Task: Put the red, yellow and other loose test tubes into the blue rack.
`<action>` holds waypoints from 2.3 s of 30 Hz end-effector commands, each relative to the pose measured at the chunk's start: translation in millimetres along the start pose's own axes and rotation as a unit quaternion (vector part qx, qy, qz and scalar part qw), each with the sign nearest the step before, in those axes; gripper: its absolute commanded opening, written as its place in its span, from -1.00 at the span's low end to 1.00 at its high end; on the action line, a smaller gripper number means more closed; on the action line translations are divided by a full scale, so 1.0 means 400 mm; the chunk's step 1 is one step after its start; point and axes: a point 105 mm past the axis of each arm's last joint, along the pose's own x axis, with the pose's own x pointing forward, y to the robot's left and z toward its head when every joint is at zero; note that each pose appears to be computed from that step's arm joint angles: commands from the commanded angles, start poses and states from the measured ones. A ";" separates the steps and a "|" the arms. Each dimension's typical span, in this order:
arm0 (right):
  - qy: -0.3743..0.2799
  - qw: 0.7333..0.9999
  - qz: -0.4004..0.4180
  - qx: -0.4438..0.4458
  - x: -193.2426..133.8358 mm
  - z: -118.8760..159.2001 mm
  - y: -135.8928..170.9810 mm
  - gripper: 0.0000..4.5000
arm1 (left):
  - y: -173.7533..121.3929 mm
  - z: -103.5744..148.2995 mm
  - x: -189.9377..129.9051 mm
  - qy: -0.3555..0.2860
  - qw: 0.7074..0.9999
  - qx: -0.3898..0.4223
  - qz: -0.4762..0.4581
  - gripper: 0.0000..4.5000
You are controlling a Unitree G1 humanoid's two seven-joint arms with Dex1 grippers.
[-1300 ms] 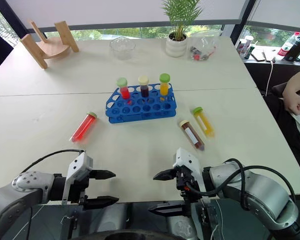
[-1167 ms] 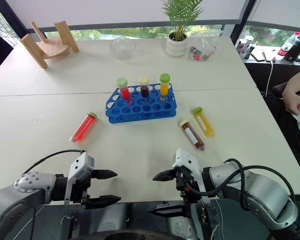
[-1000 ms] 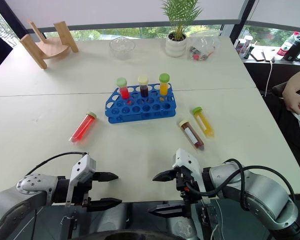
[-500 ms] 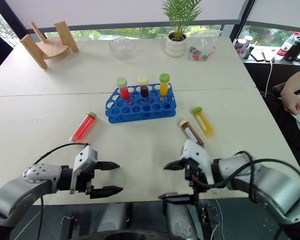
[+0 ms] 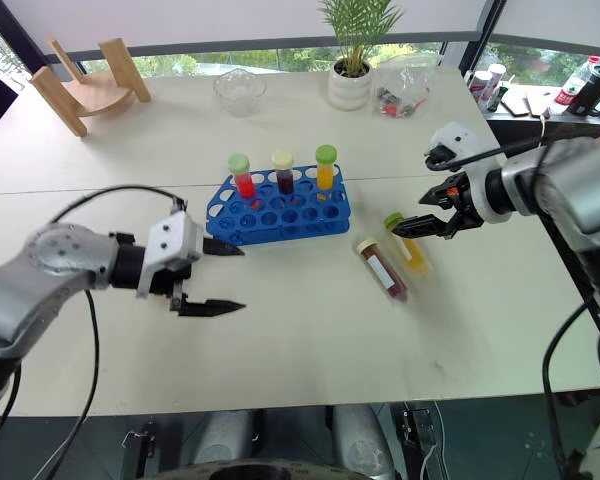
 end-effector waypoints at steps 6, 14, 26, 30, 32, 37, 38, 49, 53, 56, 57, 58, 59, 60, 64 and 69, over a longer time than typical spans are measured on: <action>0.084 0.995 0.003 0.057 0.083 -0.003 -0.061 1.00 | 0.000 0.040 0.001 -0.007 0.999 0.043 0.031 0.97; 0.153 0.988 -0.004 0.000 0.133 -0.056 -0.085 0.15 | -0.015 0.011 0.008 0.007 0.999 0.023 0.044 1.00; -0.287 0.951 0.003 -0.119 0.045 0.236 0.029 -0.64 | 0.031 -0.072 -0.075 -0.041 0.989 -0.127 0.070 1.00; -0.445 0.893 -0.013 -0.061 0.002 0.289 0.108 -0.64 | 0.059 -0.103 -0.107 -0.034 0.984 -0.155 0.085 1.00; -0.506 0.862 -0.029 -0.029 0.011 0.284 0.159 -0.64 | 0.070 -0.113 -0.112 -0.021 0.984 -0.155 0.084 1.00; -0.539 0.836 -0.097 0.040 0.079 0.252 0.180 -0.64 | 0.098 -0.074 -0.117 -0.029 0.986 -0.141 0.078 1.00; -0.537 0.836 -0.100 0.053 0.095 0.247 0.178 -0.64 | 0.099 -0.076 -0.116 -0.018 0.988 -0.134 0.077 1.00; -0.522 0.843 -0.125 0.046 0.181 0.226 0.156 -0.64 | 0.101 -0.069 -0.093 -0.007 0.991 -0.112 0.073 1.00; -0.508 0.851 -0.126 0.045 0.207 0.208 0.149 -0.64 | 0.100 -0.079 -0.089 -0.008 0.990 -0.117 0.079 1.00; -0.509 0.851 -0.124 0.039 0.216 0.210 0.157 -0.64 | 0.097 -0.088 -0.082 -0.006 0.990 -0.120 0.081 1.00; -0.509 0.851 -0.124 0.037 0.218 0.210 0.158 -0.64 | 0.096 -0.089 -0.080 -0.006 0.989 -0.120 0.081 1.00; -0.510 0.851 -0.125 0.037 0.220 0.211 0.160 -0.64 | 0.096 -0.090 -0.078 -0.006 0.989 -0.120 0.081 1.00; -0.509 0.851 -0.125 0.036 0.224 0.213 0.161 -0.64 | 0.096 -0.088 -0.076 -0.008 0.989 -0.120 0.081 1.00; -0.509 0.851 -0.126 0.035 0.226 0.213 0.162 -0.64 | 0.096 -0.087 -0.074 -0.010 0.989 -0.120 0.081 1.00; -0.510 0.850 -0.127 0.026 0.225 0.209 0.167 -0.64 | 0.099 -0.086 -0.071 -0.012 0.989 -0.119 0.081 1.00; -0.507 0.852 -0.129 0.007 0.186 0.196 0.174 0.40 | 0.111 -0.088 -0.071 -0.021 0.989 -0.120 0.084 1.00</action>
